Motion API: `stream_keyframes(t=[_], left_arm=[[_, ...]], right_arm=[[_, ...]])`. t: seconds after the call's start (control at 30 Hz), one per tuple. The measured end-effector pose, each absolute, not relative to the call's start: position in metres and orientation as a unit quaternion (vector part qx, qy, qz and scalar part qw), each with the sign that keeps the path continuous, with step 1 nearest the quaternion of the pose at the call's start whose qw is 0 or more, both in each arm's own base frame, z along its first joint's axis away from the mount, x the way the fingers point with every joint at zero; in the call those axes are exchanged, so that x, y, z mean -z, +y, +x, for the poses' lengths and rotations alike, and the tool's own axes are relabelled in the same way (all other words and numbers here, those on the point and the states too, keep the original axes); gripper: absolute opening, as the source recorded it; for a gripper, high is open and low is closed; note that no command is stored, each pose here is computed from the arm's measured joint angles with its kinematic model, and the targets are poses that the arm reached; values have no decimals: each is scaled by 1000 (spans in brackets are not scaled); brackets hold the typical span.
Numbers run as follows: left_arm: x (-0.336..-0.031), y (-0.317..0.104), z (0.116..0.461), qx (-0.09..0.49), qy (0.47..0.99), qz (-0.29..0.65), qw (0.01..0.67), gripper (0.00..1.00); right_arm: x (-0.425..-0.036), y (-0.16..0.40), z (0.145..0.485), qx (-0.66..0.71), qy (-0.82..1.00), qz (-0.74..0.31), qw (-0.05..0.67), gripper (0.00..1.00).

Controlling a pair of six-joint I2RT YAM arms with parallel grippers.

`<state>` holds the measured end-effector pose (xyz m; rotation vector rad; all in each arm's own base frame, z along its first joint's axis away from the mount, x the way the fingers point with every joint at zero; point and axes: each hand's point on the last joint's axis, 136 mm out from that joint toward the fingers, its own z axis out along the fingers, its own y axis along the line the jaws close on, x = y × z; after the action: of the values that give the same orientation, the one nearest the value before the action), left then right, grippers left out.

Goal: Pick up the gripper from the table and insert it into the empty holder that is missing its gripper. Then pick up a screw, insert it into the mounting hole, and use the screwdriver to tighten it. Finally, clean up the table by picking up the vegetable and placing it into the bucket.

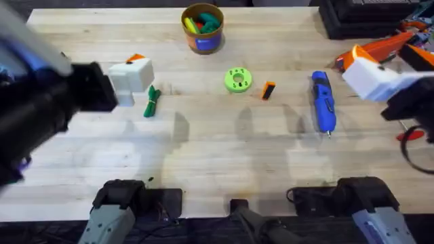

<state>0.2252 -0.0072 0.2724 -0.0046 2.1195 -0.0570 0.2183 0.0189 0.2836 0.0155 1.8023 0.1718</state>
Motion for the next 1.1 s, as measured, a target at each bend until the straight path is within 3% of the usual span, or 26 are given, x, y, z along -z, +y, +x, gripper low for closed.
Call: stream_keyframes(t=[0.3, 0.63, 1.1], left_arm=[[-238, -7, 254, 21, 940, -4, 340, 987], [-208, -8, 265, 21, 961, -5, 275, 987], [-205, -8, 266, 20, 963, -5, 270, 986]], right_arm=[[-270, 19, 234, -54, 881, -13, 469, 990], [-230, 19, 230, -50, 942, -20, 331, 991], [-222, 19, 232, -51, 948, -19, 313, 990]])
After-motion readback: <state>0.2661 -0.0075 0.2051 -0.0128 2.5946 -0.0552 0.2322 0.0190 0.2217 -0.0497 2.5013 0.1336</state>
